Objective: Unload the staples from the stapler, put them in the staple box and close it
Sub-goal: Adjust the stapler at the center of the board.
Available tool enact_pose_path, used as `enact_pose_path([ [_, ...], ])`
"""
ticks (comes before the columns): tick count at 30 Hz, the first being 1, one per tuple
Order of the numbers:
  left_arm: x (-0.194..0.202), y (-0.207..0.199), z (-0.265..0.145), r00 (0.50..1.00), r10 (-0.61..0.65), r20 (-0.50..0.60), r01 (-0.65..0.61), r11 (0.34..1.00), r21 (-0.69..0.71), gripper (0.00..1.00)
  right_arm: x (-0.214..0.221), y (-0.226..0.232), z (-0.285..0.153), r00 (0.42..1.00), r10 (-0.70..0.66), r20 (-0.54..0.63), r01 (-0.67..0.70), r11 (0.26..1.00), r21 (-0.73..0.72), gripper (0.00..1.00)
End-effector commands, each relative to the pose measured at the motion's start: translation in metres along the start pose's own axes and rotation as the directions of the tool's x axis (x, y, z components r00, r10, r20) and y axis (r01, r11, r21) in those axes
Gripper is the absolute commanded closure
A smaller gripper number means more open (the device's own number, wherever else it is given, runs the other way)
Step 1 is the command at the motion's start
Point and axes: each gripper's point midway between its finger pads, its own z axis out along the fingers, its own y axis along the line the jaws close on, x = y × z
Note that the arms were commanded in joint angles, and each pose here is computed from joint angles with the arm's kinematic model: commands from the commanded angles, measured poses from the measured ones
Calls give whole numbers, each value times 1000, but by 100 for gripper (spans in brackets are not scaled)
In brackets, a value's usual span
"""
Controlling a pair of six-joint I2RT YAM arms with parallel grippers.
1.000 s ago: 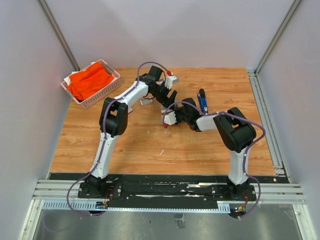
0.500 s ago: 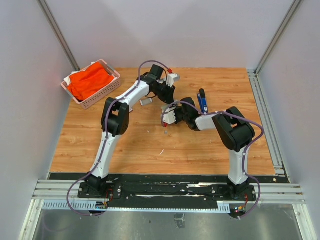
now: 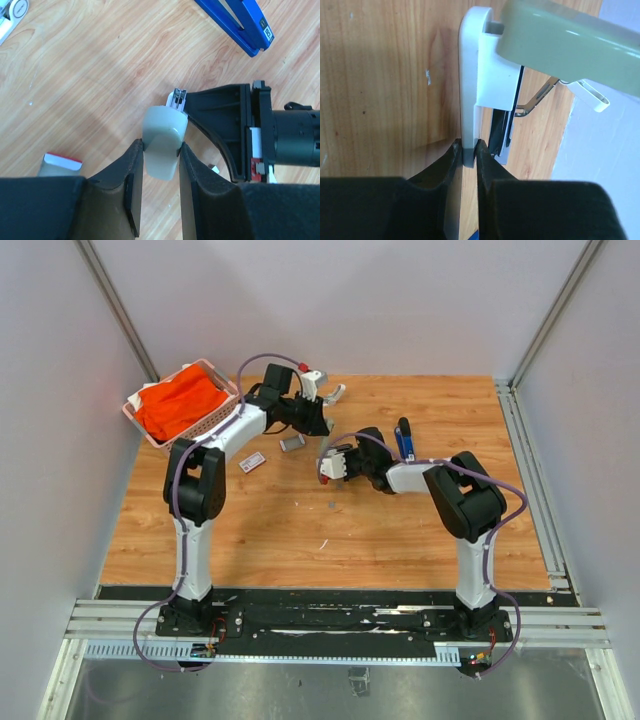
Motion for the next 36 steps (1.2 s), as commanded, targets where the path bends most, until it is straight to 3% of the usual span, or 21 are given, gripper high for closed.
enact_pose_path([
  [1, -37, -16, -33, 986, 68, 150, -69, 998, 6, 100, 28, 46, 2, 979, 163, -119, -180, 973, -147, 100],
  [20, -4, 7, -44, 953, -57, 297, 88, 992, -92, 100, 39, 14, -2, 892, 408, -197, -423, 905, -37, 100],
  [31, 6, -2, -33, 972, 50, 228, -49, 999, -10, 100, 19, 18, 4, 949, 270, -164, -285, 955, -75, 92],
  [36, 10, 6, -34, 977, 78, 198, -70, 996, -45, 100, 12, 19, 2, 964, 230, -134, -247, 961, -122, 97],
])
